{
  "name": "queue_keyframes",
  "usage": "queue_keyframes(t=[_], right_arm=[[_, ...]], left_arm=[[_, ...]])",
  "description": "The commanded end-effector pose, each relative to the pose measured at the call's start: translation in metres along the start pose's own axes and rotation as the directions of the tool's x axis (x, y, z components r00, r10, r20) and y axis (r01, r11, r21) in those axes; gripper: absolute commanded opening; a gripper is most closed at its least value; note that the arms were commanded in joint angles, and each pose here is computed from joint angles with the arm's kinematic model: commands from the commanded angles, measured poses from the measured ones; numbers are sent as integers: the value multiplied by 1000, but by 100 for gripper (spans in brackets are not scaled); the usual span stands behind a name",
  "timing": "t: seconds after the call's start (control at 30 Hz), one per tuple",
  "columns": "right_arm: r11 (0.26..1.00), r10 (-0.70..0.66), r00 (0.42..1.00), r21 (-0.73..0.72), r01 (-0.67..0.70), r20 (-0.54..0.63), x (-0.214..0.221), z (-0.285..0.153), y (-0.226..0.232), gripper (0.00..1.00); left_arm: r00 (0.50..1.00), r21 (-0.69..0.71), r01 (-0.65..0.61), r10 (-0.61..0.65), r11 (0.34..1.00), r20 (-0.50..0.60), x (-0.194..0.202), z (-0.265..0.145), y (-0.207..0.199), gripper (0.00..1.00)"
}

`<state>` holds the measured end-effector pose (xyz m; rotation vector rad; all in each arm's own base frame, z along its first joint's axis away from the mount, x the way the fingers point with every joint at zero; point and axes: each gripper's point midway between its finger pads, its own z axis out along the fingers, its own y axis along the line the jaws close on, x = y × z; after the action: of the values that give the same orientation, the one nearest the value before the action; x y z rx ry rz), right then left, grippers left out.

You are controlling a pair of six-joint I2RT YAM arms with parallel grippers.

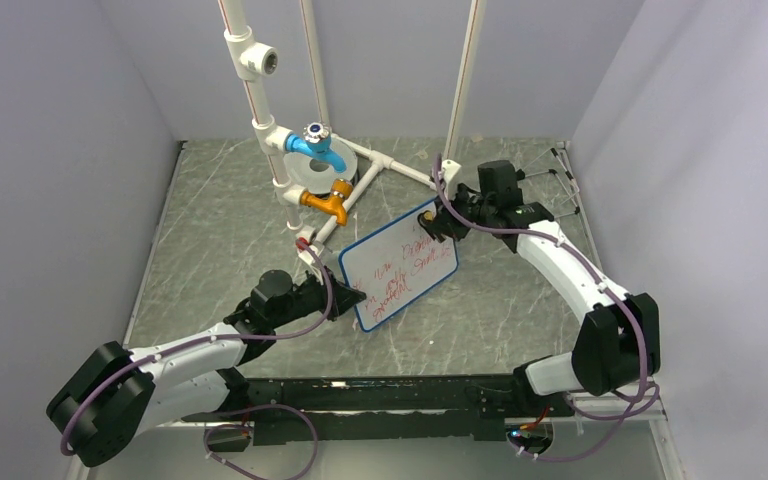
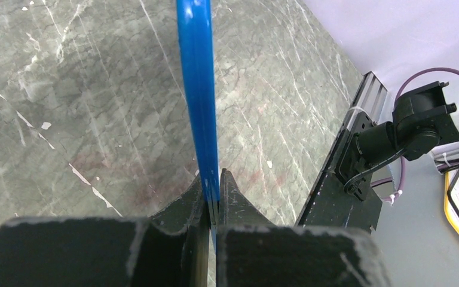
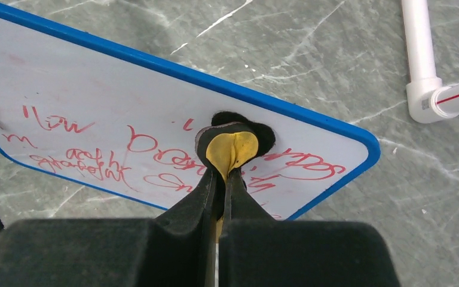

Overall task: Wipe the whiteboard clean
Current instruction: Erase the whiteboard at the center of the board.

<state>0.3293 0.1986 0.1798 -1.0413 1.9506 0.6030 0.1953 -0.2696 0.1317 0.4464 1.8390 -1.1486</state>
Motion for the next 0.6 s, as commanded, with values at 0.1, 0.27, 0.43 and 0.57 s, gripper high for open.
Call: queue_keyframes(t=[0.1, 0.27, 0.43, 0.57], right_arm=[[989, -114, 993, -87, 117, 32, -13, 10, 31, 0], [957, -186, 982, -218, 189, 36, -14, 19, 72, 0], [988, -149, 989, -49, 150, 22, -20, 14, 33, 0], [989, -76, 997, 130, 73, 22, -17, -3, -16, 0]], left_arm=[[996, 109, -81, 76, 991, 49, -19, 2, -26, 0], [995, 100, -86, 81, 991, 50, -21, 2, -25, 0], [996, 94, -87, 84, 992, 36, -17, 3, -22, 0], [996, 99, -90, 88, 991, 26, -15, 4, -22, 0]])
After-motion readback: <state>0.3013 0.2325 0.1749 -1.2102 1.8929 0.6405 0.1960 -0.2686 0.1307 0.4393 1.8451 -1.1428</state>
